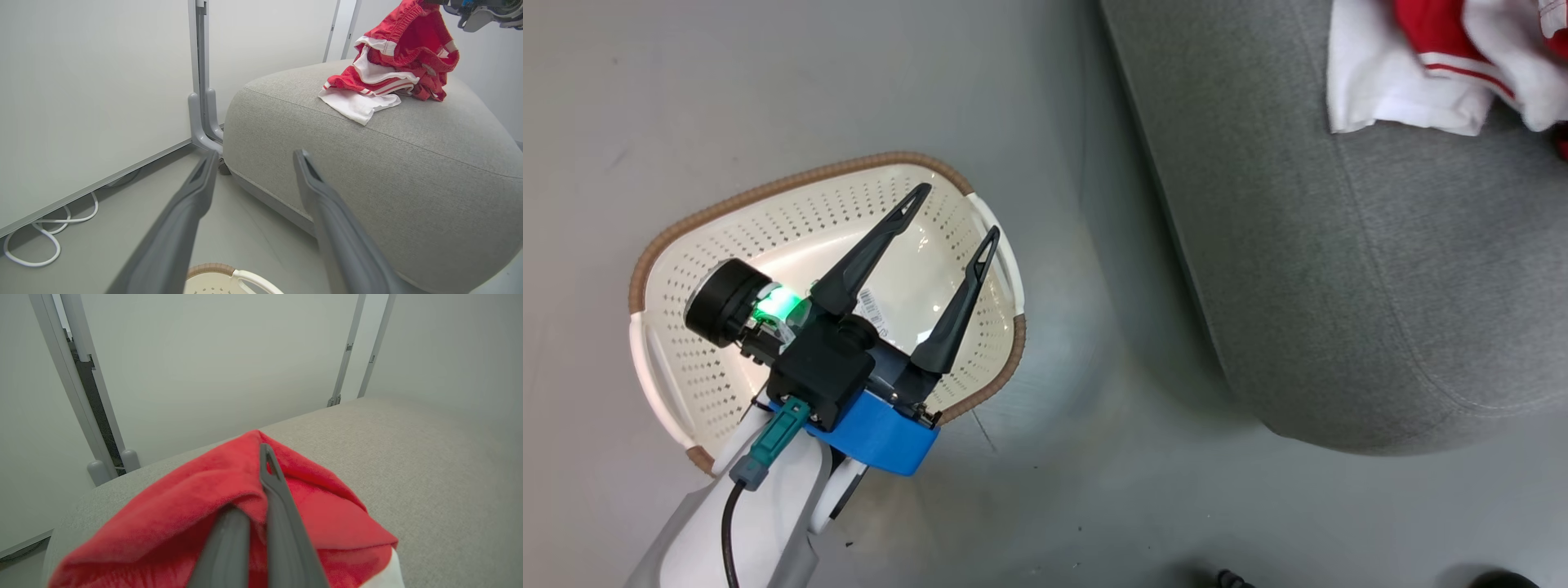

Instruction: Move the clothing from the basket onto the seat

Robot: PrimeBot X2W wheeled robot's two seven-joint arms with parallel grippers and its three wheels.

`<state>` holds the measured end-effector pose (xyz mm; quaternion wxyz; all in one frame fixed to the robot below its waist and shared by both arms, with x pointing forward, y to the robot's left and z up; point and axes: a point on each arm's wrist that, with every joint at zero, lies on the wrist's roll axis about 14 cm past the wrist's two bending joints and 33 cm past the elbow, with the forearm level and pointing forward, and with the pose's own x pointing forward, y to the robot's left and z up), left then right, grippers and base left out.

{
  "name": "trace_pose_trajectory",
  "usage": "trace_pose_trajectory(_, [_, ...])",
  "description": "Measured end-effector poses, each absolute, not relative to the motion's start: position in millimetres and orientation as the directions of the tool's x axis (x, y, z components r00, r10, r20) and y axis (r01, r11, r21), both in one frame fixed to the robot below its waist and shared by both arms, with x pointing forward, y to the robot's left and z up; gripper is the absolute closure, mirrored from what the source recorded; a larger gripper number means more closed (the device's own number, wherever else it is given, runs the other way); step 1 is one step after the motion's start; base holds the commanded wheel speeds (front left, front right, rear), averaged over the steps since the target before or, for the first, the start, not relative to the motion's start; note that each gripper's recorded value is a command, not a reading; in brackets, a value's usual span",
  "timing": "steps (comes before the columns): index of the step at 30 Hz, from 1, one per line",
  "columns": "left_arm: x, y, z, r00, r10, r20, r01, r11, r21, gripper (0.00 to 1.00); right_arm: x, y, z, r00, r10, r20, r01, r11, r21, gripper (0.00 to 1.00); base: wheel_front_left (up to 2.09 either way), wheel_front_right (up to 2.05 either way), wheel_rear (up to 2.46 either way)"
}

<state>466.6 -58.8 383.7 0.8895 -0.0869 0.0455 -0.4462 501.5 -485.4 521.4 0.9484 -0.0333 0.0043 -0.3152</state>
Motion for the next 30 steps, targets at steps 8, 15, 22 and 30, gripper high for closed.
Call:
trace_pose_trajectory(8, [469.9, -49.3, 373.2, 0.618, -0.786, -0.025, 0.766, 0.609, -0.207, 0.0, 515.2, -470.4, 481.7, 0.819, -0.57, -0.064, 0.563, 0.82, -0.105, 1.0, 0.0, 0.0, 0.0])
trace_pose_trajectory(15, [472.7, -47.0, 379.7, 0.632, -0.774, -0.017, 0.756, 0.622, -0.204, 0.0, 515.3, -468.0, 484.2, 0.822, -0.566, -0.064, 0.56, 0.823, -0.099, 0.0, 0.0, 0.0, 0.0])
trace_pose_trajectory(22, [471.2, -47.1, 390.8, 0.64, -0.769, -0.007, 0.753, 0.629, -0.196, 0.0, 512.0, -462.3, 487.4, 0.833, -0.549, -0.07, 0.539, 0.834, -0.118, 0.0, 0.0, 0.0, 0.0])
trace_pose_trajectory(30, [464.7, -47.6, 407.1, 0.653, -0.758, 0.004, 0.743, 0.639, -0.199, 0.0, 499.0, -451.5, 482.1, 0.844, -0.525, -0.109, 0.511, 0.85, -0.129, 0.0, 0.0, 0.0, 0.0])
